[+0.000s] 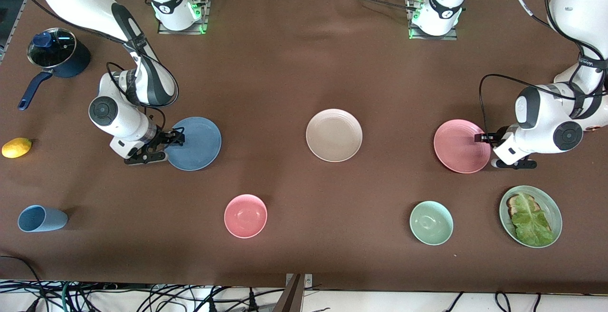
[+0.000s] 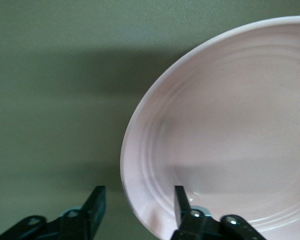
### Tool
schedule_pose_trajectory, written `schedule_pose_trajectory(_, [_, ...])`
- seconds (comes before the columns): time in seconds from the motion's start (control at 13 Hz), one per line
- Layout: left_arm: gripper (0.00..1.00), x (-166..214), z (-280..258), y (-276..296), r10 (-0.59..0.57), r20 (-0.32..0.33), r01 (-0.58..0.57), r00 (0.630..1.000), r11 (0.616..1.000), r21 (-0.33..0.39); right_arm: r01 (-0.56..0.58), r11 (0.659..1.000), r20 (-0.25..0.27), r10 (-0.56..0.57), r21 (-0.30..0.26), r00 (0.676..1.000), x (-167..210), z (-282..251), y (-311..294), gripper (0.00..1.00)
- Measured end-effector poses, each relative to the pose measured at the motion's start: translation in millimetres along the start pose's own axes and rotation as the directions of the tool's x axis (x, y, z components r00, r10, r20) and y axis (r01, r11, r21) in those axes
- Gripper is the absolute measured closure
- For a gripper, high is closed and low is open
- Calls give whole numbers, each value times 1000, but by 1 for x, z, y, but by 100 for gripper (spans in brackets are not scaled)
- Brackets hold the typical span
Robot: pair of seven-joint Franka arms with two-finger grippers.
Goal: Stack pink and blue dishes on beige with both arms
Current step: 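Grasp the rim of the pink plate with the left gripper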
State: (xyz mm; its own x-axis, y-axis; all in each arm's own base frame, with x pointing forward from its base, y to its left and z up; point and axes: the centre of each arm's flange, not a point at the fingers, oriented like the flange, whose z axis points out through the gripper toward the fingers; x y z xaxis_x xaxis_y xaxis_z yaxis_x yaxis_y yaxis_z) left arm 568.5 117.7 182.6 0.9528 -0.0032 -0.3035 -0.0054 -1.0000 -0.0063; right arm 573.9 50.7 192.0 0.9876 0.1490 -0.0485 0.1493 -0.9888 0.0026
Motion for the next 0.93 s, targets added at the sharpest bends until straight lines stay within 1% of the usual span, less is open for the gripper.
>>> schedule_pose_trajectory(0.23, [78, 1, -1, 0, 3, -2, -3, 1000, 1000, 0, -1, 1000, -34, 1, -1, 999, 4, 3, 1, 2])
schedule_pose_trajectory(0.31, [89, 2, -2, -1, 3, -6, -3, 1000, 1000, 1, -1, 1000, -39, 1, -1, 999, 4, 7, 1, 7])
schedule_pose_trajectory(0.39, [94, 3, -6, 0, 9, -7, -9, 1000, 1000, 2, -2, 1000, -41, 2, -1, 999, 5, 10, 1, 9])
schedule_pose_trajectory(0.46, [94, 5, -9, 0, 10, -10, -10, 1000, 1000, 2, -3, 1000, -42, 3, -1, 999, 6, 11, 1, 15])
schedule_pose_trajectory(0.62, [94, 8, -18, 4, 16, -3, -16, 1000, 1000, 2, -4, 1000, -49, 4, -1, 999, 9, 8, 2, 22])
schedule_pose_trajectory(0.69, [94, 10, -28, 8, 20, 9, -20, 1000, 1000, 0, -5, 1000, -49, 5, -2, 999, 11, 6, 3, 22])
schedule_pose_trajectory(0.77, [95, 12, -44, 15, 19, 23, -18, 1000, 1000, -12, -8, 1000, -43, 8, -1, 999, 12, 5, 4, 27])
schedule_pose_trajectory(0.85, [96, 14, -64, 24, 9, 40, -7, 999, 999, -34, -10, 1000, -35, 10, -1, 999, 13, 1, 6, 27])
schedule_pose_trajectory(0.93, [96, 14, -87, 36, -1, 59, 4, 998, 999, -52, -12, 1000, -26, 12, -1, 1000, 14, -5, 7, 34])
